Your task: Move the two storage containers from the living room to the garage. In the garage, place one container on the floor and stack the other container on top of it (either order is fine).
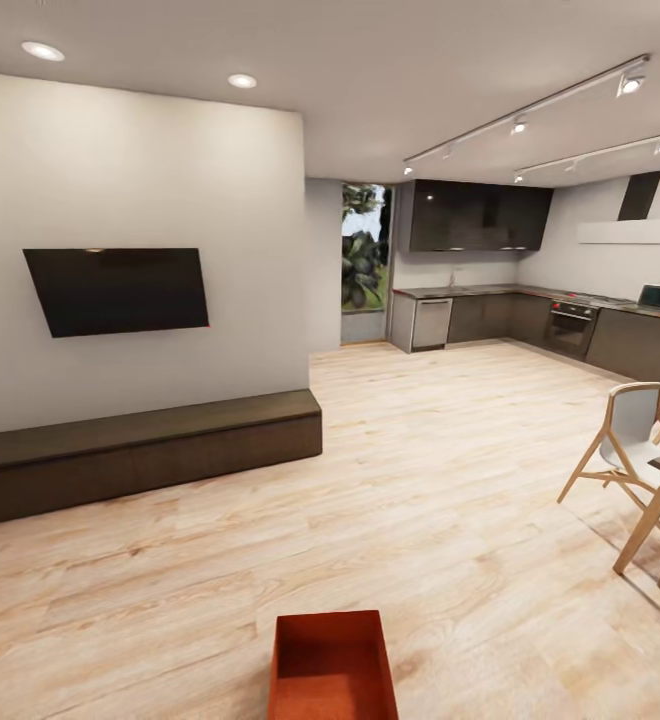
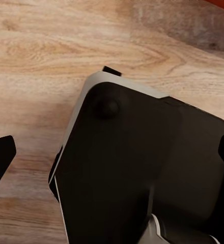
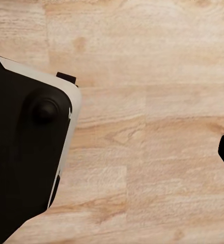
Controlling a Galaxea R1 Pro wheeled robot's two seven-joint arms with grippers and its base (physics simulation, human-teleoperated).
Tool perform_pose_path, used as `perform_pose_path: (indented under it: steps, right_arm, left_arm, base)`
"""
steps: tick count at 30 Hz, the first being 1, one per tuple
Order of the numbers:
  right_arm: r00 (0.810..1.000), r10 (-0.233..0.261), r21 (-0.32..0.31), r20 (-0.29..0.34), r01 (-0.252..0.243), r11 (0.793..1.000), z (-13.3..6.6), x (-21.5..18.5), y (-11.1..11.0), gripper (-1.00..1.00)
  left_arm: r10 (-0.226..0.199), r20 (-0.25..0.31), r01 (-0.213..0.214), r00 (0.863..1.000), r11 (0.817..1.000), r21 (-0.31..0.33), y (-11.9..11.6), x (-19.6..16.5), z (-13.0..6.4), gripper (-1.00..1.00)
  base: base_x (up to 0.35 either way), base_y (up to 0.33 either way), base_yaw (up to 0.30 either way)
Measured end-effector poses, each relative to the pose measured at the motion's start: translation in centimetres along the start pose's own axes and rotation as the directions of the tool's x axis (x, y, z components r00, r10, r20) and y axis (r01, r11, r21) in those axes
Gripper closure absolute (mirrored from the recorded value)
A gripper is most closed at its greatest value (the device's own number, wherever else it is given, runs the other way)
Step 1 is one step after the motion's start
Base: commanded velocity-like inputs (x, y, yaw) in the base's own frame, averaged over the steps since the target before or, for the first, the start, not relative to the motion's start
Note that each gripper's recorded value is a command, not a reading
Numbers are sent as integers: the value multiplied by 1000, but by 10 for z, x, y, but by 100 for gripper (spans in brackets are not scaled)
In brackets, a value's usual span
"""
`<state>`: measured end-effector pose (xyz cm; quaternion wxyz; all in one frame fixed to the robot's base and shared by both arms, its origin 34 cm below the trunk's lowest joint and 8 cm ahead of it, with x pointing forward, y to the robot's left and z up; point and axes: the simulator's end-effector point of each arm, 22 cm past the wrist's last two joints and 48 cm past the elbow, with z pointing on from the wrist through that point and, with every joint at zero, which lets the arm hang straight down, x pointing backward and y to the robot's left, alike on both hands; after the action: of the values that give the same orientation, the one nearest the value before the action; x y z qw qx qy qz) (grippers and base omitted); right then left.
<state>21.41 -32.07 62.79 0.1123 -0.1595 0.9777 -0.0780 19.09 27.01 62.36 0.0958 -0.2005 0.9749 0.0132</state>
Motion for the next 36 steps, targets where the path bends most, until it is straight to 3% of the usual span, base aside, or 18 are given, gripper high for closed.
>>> perform_pose_path:
  steps: [36]
  right_arm:
    - [1000,2,-7,-1,-2,1000,0,0,1,-100]
  left_arm:
    - [0,0,0,1000,1000,0,0,0,0,-100]
  base:
    - [0,9,0]
